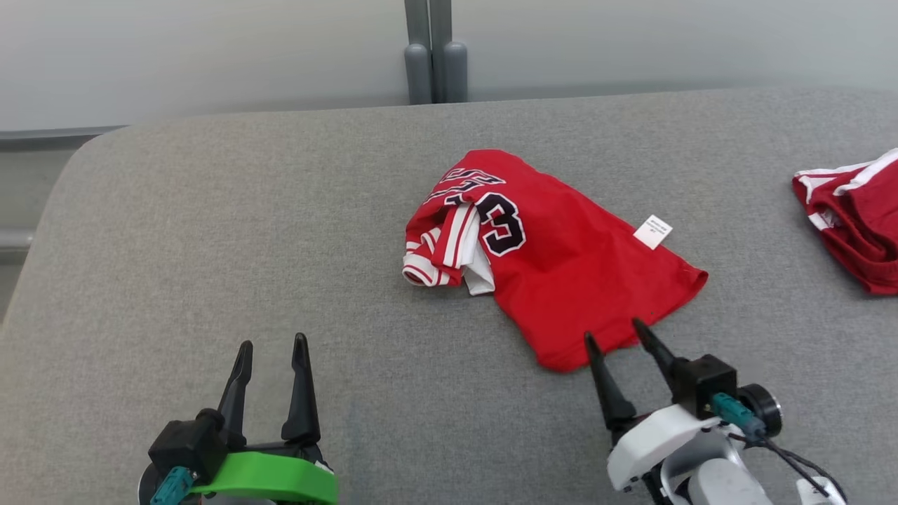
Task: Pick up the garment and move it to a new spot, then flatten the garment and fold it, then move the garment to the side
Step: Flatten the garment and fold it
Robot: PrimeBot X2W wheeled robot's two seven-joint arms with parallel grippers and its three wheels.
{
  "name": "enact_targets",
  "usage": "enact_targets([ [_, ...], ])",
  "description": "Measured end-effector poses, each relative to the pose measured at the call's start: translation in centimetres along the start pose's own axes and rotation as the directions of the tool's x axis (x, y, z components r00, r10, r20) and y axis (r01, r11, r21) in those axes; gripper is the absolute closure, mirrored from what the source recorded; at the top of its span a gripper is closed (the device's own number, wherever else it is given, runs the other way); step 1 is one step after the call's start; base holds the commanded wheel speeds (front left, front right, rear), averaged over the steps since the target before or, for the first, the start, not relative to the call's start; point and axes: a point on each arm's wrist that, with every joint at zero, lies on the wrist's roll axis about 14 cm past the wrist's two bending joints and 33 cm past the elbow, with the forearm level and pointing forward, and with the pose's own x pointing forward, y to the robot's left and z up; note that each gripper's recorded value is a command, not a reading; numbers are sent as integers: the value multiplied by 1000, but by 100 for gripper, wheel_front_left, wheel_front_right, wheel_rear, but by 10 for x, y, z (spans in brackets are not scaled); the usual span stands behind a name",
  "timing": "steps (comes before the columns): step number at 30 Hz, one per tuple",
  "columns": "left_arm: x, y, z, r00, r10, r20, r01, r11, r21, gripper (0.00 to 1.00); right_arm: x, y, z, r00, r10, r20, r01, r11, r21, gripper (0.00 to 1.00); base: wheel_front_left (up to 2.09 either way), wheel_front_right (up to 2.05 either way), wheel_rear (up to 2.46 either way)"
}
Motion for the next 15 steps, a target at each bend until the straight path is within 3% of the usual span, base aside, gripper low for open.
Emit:
enact_targets([
  [8, 2, 16, -1, 999, 51, -4, -51, 999, 1, 0, 13, 46, -54, 967, 171, -188, -181, 983, -37, 0, 0, 0, 0],
  [14, 1, 26, -2, 996, 88, -9, -88, 996, 1, 0, 27, 34, -77, 944, 176, -280, -226, 961, -157, 0, 0, 0, 0],
  [15, 1, 28, -2, 996, 94, -9, -94, 996, 1, 0, 30, 32, -77, 944, 172, -280, -224, 961, -164, 4, 0, 0, 0],
])
